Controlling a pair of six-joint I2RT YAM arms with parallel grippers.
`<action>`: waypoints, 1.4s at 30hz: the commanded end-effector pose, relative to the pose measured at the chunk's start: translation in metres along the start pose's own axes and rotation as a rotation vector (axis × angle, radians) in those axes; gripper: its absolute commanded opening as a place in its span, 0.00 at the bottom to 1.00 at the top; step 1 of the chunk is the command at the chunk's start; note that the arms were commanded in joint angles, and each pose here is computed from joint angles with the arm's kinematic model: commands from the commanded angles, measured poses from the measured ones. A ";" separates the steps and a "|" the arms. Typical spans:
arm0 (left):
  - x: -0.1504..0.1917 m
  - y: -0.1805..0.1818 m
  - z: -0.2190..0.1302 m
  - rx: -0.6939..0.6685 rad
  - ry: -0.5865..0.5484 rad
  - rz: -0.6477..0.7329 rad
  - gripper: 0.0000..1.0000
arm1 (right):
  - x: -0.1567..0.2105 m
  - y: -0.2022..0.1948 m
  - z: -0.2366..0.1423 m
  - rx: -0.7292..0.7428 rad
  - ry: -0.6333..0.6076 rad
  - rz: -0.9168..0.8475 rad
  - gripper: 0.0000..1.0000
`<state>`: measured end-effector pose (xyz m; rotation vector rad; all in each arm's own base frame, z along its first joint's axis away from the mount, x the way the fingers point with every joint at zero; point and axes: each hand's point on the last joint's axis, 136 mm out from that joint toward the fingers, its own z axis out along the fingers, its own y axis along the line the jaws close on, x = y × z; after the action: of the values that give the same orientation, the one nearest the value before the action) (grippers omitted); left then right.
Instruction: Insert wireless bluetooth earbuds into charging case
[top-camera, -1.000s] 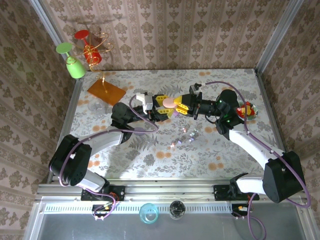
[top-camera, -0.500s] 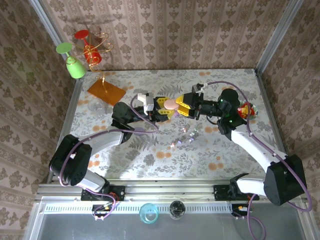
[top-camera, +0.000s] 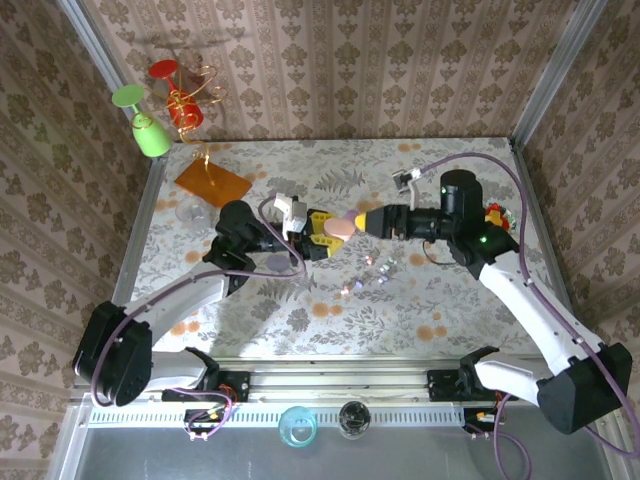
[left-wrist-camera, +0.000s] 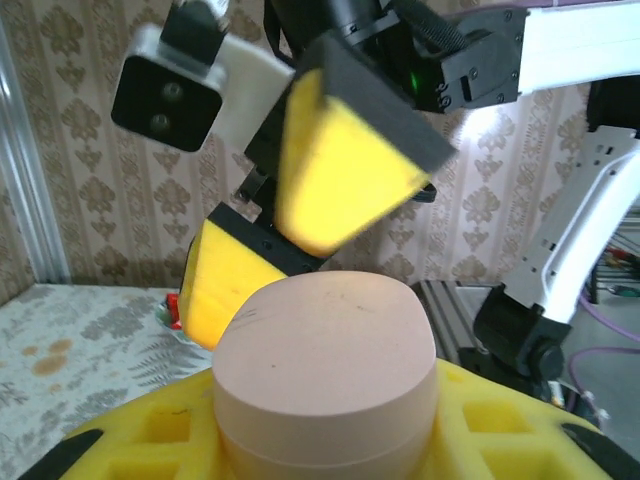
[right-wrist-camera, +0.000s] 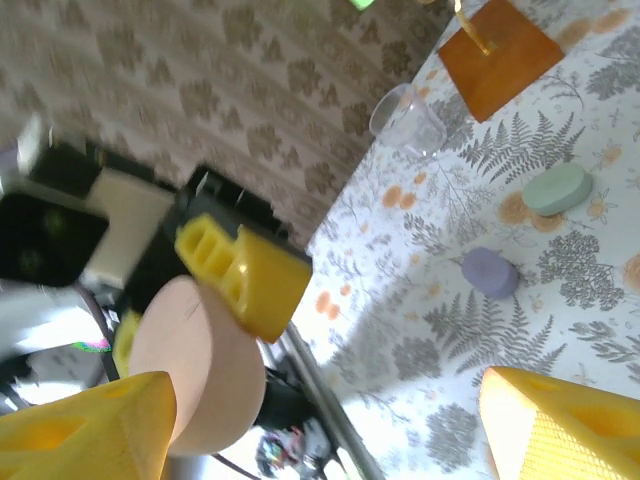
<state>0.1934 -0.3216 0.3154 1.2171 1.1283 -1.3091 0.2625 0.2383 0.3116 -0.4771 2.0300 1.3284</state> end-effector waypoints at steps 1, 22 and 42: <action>0.014 -0.016 -0.005 0.057 0.051 -0.040 0.32 | 0.023 0.015 0.002 0.044 0.078 -0.433 0.82; 0.022 -0.018 -0.006 0.056 0.076 -0.046 0.32 | -0.020 -0.008 -0.004 0.277 -0.106 -0.528 0.82; 0.021 -0.015 -0.009 0.057 0.058 -0.085 0.30 | -0.015 0.014 0.006 0.110 -0.078 -0.533 0.81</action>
<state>0.1857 -0.3163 0.2820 1.2536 1.2587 -1.3556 0.2743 0.2437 0.3127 -0.7658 1.8243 0.8597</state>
